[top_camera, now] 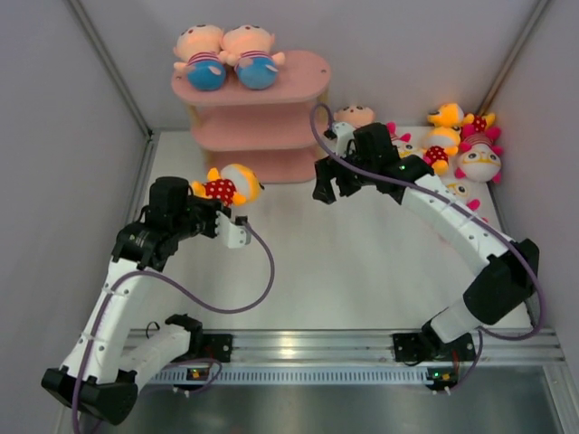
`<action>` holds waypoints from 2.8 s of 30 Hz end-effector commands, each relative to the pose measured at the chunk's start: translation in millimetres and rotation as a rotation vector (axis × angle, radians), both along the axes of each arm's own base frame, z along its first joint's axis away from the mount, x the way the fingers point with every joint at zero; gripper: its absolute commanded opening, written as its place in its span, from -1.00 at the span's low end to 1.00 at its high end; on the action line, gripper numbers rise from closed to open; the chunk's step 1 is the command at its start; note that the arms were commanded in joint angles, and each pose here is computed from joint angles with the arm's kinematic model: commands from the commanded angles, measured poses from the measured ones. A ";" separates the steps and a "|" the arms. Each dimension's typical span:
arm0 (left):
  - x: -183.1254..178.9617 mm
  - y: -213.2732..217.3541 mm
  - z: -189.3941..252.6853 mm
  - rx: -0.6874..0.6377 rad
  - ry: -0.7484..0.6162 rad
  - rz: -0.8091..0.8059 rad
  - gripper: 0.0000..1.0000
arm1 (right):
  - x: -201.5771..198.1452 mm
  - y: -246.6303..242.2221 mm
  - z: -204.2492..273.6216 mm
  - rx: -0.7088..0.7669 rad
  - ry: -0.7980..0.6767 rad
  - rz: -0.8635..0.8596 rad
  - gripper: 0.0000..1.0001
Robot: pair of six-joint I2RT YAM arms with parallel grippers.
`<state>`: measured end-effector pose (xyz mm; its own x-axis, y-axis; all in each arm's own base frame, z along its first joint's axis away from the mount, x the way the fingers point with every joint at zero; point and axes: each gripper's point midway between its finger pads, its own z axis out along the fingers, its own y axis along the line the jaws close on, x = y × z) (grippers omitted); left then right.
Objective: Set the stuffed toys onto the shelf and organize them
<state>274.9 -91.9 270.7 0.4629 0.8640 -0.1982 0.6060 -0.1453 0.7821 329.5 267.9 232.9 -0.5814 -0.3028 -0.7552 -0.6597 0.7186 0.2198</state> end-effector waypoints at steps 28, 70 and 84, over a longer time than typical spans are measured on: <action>184.1 8.6 74.6 -0.356 -0.364 0.543 -1.00 | -16.0 -68.3 11.5 -0.025 -0.171 -0.191 0.67; 156.5 6.4 33.7 -0.364 -0.072 0.579 0.96 | -17.6 -107.5 1.8 0.040 -0.121 -0.347 0.82; 11.1 49.4 -47.5 -0.338 0.305 0.848 0.96 | 142.8 -349.5 -15.1 0.171 -0.005 -1.096 0.79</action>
